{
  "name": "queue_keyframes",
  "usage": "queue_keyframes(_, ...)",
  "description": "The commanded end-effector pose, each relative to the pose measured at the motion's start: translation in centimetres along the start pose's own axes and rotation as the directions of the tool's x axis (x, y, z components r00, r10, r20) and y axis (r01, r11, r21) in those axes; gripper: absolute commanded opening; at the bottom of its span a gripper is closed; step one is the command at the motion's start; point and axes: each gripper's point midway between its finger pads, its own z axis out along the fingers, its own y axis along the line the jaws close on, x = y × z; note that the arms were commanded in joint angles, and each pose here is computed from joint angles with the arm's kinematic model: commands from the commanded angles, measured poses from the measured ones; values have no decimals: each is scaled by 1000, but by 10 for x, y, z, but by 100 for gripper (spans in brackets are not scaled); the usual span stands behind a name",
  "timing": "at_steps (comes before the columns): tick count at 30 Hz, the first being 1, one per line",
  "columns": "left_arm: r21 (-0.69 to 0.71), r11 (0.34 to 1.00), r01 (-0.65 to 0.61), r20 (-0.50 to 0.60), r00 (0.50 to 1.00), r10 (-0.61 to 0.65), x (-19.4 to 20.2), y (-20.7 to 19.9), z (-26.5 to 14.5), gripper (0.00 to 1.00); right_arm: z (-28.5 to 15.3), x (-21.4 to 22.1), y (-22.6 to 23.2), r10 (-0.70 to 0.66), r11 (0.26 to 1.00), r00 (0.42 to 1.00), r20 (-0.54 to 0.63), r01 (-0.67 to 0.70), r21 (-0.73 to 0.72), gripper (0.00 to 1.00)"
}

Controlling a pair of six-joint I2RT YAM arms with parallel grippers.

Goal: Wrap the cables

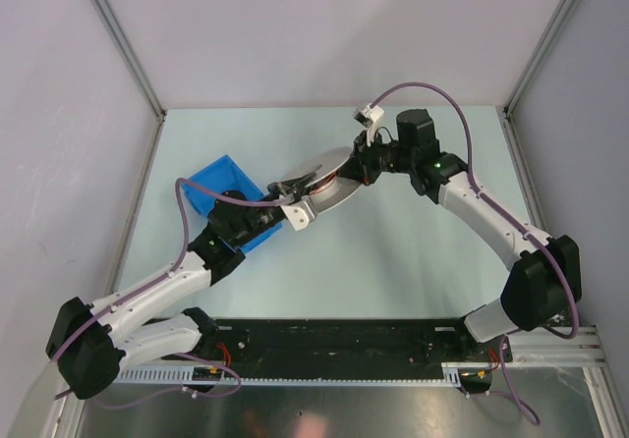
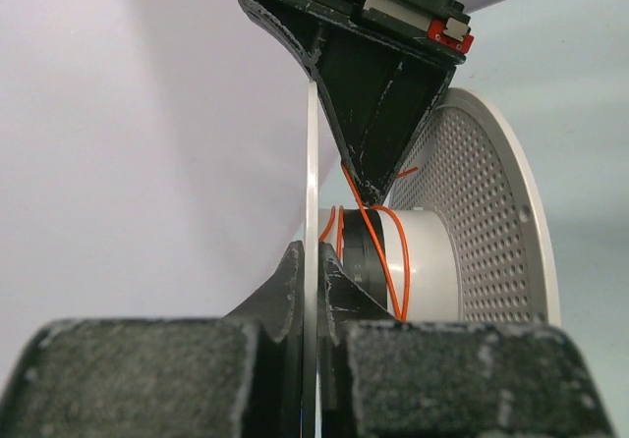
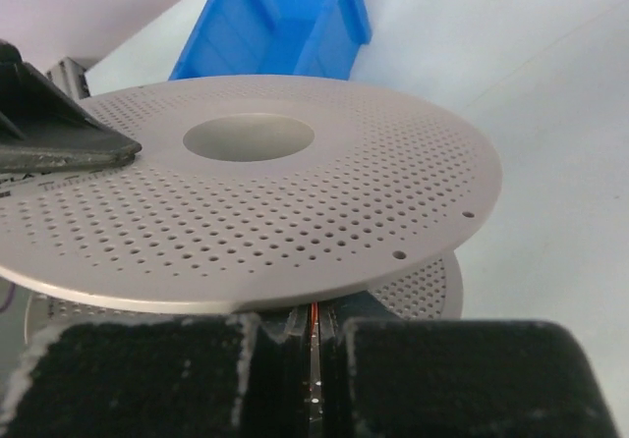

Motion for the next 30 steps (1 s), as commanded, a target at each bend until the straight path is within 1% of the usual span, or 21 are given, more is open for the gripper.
queue_keyframes(1, -140, 987, -85, 179, 978, 109, -60, 38, -4, 0, -6, -22, -34, 126, 985, 989, 76, -134, 109, 0)
queue_keyframes(5, -144, 985, -92, 188, 975, 118, -63, 35, -1, 0, -2, -24, -33, 199, 973, 976, 93, -208, 96, 0)
queue_keyframes(11, -156, 984, -81, 205, 972, 112, -67, 36, -2, 0, 2, -14, -38, 279, 954, 958, 73, -285, 92, 0)
queue_keyframes(30, -149, 986, -75, 237, 965, 110, -74, 33, -7, 0, -1, -9, -48, 322, 939, 944, 71, -328, 100, 0)
